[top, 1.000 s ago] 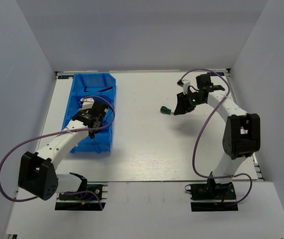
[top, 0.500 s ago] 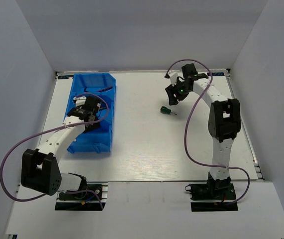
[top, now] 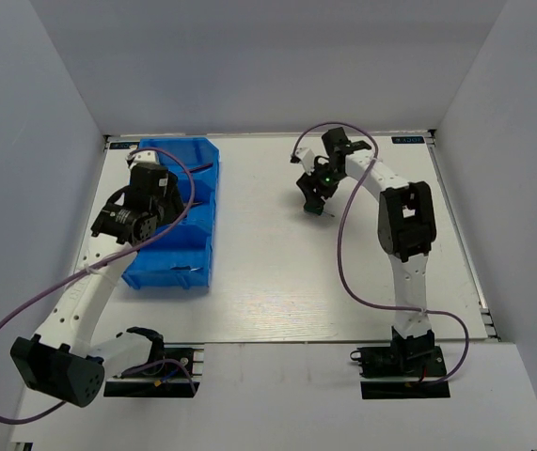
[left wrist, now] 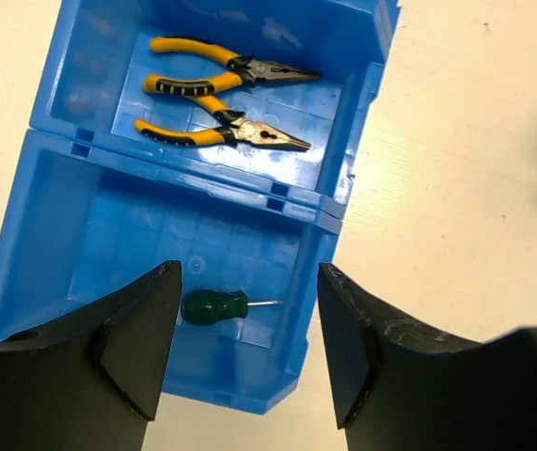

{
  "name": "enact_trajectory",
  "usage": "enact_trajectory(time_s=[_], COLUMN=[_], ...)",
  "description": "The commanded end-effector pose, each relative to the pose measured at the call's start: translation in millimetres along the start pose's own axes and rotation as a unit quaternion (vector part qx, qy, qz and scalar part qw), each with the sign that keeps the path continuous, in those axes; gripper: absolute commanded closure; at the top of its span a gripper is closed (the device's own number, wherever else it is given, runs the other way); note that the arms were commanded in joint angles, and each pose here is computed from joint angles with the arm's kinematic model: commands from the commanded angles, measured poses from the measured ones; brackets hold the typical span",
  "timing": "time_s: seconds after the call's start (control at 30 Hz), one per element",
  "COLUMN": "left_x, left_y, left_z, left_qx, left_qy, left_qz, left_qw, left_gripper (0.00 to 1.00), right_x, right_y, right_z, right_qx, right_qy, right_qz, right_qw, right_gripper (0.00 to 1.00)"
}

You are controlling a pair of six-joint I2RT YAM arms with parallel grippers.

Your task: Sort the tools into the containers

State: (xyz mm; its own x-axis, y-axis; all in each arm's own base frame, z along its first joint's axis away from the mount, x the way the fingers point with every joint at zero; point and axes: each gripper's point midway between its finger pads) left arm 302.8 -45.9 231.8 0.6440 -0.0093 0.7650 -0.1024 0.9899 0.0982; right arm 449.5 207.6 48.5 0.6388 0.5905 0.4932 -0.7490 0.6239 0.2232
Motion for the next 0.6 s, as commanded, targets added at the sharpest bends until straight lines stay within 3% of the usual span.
enact_trajectory(time_s=[0.0, 0.23, 0.37, 0.47, 0.5, 0.53, 0.57], left_x=[5, 1, 6, 5, 5, 9, 11], left_y=[-4, -9, -8, -7, -7, -6, -5], left_z=[14, 18, 23, 26, 26, 31, 34], left_qx=[-0.023, -0.042, -0.044, -0.044, -0.044, -0.046, -0.047], left_qy=[-0.008, -0.004, -0.013, -0.013, -0.013, -0.023, -0.028], left_qz=[-0.005, 0.004, 0.008, 0.008, 0.008, 0.016, 0.018], left_qw=[1.000, 0.999, 0.999, 0.999, 0.999, 0.999, 0.998], left_gripper=[0.30, 0.30, 0.29, 0.29, 0.29, 0.29, 0.29], right_x=[-2, -20, -23, -18, -14, 0, 14], right_y=[12, 5, -3, 1, 5, 14, 30], right_z=[-6, -32, -35, -30, -28, -14, -8], right_qx=[0.021, -0.006, -0.025, -0.029, -0.026, -0.019, 0.005], right_qy=[0.010, 0.052, 0.059, 0.054, 0.050, 0.029, 0.010], right_qz=[0.022, 0.019, 0.018, 0.024, 0.027, 0.033, 0.039], right_qw=[0.999, 0.998, 0.998, 0.998, 0.998, 0.999, 0.999], right_gripper=[0.34, 0.39, 0.49, 0.78, 0.94, 1.00, 1.00])
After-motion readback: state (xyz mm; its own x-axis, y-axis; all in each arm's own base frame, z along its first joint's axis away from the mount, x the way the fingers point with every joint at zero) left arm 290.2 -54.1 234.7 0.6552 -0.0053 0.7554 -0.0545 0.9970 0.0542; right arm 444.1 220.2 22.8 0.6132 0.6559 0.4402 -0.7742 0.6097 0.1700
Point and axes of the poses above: each gripper's point midway between its finger pads, its own z axis back along the fingers, its own y axis along the line the jaws close on, x = y × z, and after that the axes turned 14 degrees about -z, right-handed
